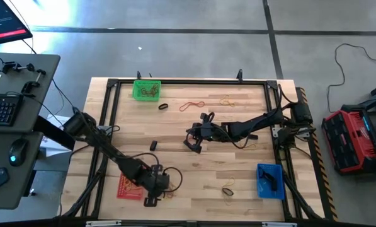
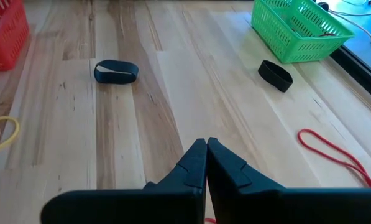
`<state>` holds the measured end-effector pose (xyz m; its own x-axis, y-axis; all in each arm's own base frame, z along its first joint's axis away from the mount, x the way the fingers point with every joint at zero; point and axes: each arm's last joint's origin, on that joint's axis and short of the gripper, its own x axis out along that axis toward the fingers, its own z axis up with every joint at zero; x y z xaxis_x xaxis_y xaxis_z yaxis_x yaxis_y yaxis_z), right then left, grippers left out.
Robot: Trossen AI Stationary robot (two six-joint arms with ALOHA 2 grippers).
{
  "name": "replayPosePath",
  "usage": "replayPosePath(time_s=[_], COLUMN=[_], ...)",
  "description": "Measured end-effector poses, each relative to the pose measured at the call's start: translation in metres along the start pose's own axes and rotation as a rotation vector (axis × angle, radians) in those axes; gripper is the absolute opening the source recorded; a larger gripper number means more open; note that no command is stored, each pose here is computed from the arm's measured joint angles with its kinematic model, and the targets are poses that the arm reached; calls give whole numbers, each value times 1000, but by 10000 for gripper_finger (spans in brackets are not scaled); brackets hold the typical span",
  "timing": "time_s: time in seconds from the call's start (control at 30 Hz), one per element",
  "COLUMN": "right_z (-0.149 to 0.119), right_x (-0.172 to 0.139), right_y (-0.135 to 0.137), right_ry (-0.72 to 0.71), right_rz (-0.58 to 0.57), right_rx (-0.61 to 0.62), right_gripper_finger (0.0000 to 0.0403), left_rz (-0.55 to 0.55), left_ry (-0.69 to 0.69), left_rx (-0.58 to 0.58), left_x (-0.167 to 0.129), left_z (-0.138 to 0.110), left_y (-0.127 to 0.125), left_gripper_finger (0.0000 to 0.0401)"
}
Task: Sort rubber bands into baskets
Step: Put the red rubber band into the green bin
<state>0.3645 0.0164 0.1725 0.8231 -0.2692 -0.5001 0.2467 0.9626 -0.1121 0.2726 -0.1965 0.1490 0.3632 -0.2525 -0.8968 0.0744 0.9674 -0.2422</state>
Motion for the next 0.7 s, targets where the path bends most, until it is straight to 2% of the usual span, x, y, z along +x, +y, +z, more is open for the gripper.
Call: replayPosePath(time_s=[0.3, 0.57, 0.7], right_z=[0, 0, 0], right_x=[0, 0, 0], right_y=[1, 1, 1], right_ry=[0, 0, -1], right_rz=[2, 2, 2], right_rx=[-1, -4, -5], right_gripper_finger=[0, 0, 0], left_rz=[11, 38, 48], left_ry=[4, 33, 27], left_rx=[-25, -21, -32], left_x=[5, 21, 22], left_z=[0, -4, -4], left_y=[2, 3, 3], left_gripper_finger=[124, 124, 106])
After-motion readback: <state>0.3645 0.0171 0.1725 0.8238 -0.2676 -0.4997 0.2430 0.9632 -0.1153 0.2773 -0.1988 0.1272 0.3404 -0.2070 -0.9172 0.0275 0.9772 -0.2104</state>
